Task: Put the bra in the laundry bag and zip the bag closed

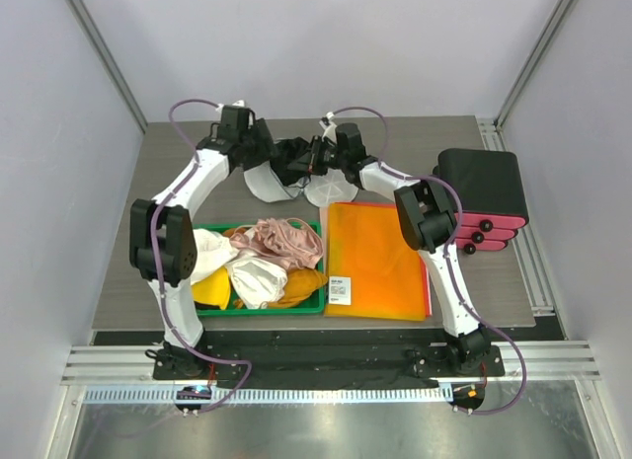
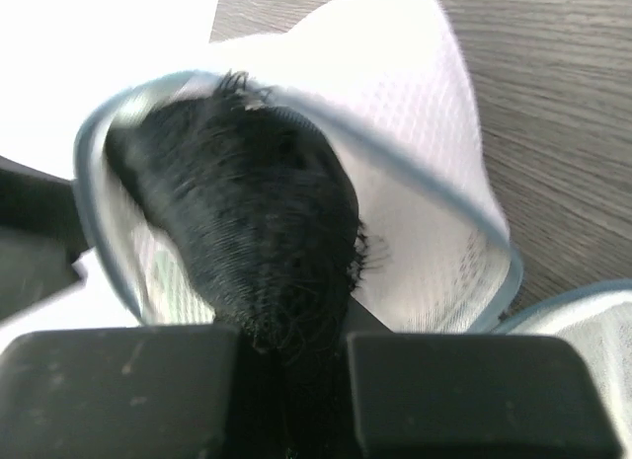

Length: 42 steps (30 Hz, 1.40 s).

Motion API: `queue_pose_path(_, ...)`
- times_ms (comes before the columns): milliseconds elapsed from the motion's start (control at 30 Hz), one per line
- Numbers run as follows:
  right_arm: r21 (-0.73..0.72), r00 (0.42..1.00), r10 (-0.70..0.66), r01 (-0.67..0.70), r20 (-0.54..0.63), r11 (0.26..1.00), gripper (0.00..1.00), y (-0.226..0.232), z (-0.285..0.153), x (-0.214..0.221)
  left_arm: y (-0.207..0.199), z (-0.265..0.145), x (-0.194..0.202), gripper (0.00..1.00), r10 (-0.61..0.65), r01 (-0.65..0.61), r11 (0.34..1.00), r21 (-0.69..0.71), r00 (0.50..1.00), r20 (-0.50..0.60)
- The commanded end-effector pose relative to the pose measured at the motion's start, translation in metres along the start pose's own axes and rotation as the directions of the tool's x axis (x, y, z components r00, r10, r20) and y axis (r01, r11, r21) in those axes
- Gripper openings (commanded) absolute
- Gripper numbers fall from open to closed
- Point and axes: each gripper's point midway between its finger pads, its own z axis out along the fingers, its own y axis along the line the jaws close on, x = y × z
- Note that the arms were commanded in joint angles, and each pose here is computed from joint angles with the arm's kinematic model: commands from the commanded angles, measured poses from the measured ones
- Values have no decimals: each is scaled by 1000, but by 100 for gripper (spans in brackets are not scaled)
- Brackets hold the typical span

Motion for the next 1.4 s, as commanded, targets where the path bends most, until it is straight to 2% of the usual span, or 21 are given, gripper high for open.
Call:
queue_pose_path(0, -88, 999, -41, 44, 33, 995, 1, 30, 4, -15, 44, -36, -49, 58, -149, 160, 985, -64, 978, 147)
queue_pose_path(67, -83, 999, -38, 40, 28, 996, 1, 28, 6, -14, 59, -33, -45, 52, -170, 184, 979, -88, 974, 148)
queue_pose_path(200, -84, 999, -34, 35, 16, 996, 1, 32, 11, -10, 97, -15, -43, 46, -193, 223, 947, -231, 971, 143)
queue_pose_path(267, -77, 999, -32, 33, 8, 996, 1, 29, 15, -6, 110, -10, -36, 39, -211, 235, 927, -294, 971, 113)
queue_pose_path(333, -72, 1000, -30, 30, 1, 997, 1, 30, 17, -4, 123, -6, -36, 36, -213, 248, 903, -351, 968, 135)
queue_pose_path(533, -68, 999, -26, 24, -28, 997, 1, 30, 27, 8, 144, 12, -19, 24, -226, 255, 877, -408, 967, 120)
queue_pose_path(667, -62, 999, -27, 25, -27, 998, 1, 31, 28, 9, 161, 28, -6, 22, -247, 263, 860, -438, 965, 94)
queue_pose_path(867, -57, 999, -20, 18, -35, 998, 1, 26, 32, 13, 155, 49, 5, 20, -275, 268, 882, -388, 961, 40)
queue_pose_path(1000, -59, 999, -16, 14, -32, 998, 1, 27, 38, 13, 146, 67, 25, 18, -299, 272, 897, -349, 954, -24)
queue_pose_path(1133, -61, 999, -13, 11, -33, 998, 1, 29, 48, 15, 124, 71, 26, 18, -288, 271, 918, -289, 958, -16)
queue_pose_path(1367, -36, 1000, -7, 6, -27, 999, 1, 17, 61, 16, 119, 65, 25, 18, -291, 279, 926, -255, 957, -9)
